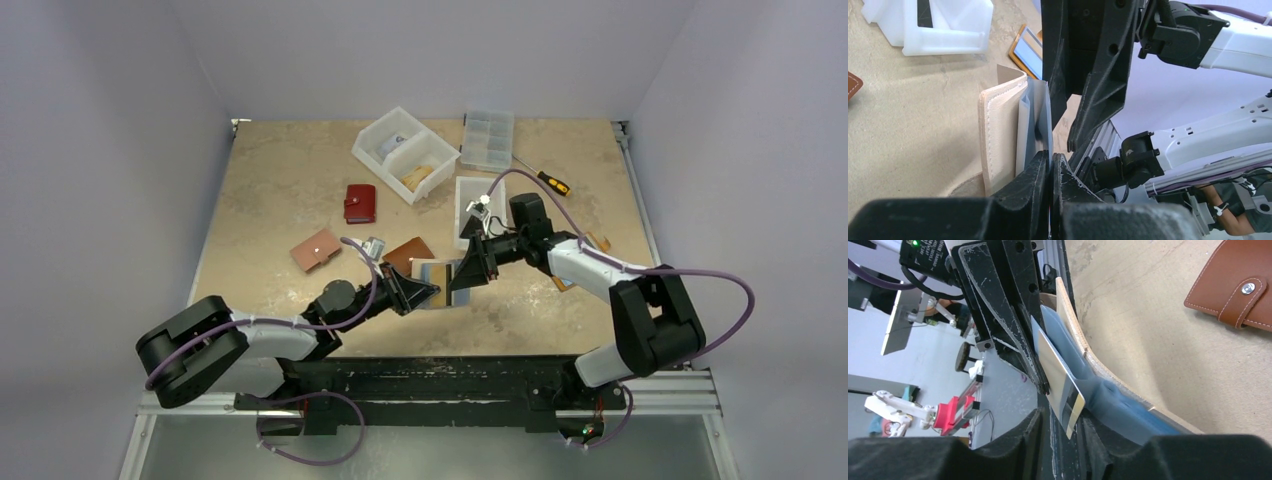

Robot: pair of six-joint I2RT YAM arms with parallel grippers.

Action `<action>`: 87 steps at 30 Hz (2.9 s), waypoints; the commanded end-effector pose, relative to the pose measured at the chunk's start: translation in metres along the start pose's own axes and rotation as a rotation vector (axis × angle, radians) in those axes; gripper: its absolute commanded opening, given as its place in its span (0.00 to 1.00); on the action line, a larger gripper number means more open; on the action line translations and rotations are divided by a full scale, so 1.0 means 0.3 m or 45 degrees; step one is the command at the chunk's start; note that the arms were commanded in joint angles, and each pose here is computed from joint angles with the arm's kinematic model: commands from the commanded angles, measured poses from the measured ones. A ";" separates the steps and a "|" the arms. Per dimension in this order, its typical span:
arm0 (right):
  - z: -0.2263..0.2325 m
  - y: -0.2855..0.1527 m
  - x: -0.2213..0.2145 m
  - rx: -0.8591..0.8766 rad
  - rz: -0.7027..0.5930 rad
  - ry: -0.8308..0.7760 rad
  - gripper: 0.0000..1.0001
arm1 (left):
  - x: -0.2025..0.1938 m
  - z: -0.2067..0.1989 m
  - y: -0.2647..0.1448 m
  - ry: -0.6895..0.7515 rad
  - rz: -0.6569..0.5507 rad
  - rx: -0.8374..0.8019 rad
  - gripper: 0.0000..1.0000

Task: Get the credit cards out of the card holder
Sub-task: Remove the credit card from the card holder, then place the credit card in the storage box.

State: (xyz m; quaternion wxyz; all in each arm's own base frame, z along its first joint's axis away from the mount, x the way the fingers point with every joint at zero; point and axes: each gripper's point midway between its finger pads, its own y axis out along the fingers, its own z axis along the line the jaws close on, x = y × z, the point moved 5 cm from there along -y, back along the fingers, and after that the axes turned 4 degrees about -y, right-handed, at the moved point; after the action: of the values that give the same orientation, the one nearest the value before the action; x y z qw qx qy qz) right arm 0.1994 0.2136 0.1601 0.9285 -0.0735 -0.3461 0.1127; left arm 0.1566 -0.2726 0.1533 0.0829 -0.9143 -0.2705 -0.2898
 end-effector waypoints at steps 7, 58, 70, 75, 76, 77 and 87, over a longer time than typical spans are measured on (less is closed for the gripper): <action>0.029 -0.001 0.020 0.114 -0.026 -0.011 0.09 | 0.051 -0.046 0.005 -0.054 -0.125 -0.055 0.00; -0.031 -0.070 0.021 -0.279 0.068 -0.419 0.00 | -0.105 0.348 -0.196 -0.317 0.073 1.063 0.06; -0.019 -0.093 0.034 -0.291 0.051 -0.474 0.00 | -0.124 0.307 -0.079 -0.193 0.272 0.890 0.00; -0.013 -0.102 0.035 -0.293 0.068 -0.530 0.00 | -0.134 0.303 0.006 -0.158 0.347 0.826 0.00; -0.011 -0.104 0.035 -0.292 0.072 -0.546 0.00 | -0.132 0.307 0.022 -0.144 0.357 0.828 0.00; -0.008 -0.106 0.035 -0.292 0.076 -0.561 0.00 | -0.138 0.304 0.035 -0.140 0.388 0.816 0.00; 0.017 -0.129 0.027 -0.280 0.109 -0.723 0.00 | -0.028 0.231 0.023 -0.060 0.229 0.797 0.23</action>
State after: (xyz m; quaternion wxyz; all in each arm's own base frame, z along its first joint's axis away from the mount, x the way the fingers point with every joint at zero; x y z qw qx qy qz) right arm 0.2034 0.1799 0.1594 0.8095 -0.1698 -0.5472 0.1282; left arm 0.1800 -0.2685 0.0624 0.4026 -0.8777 -0.2264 -0.1278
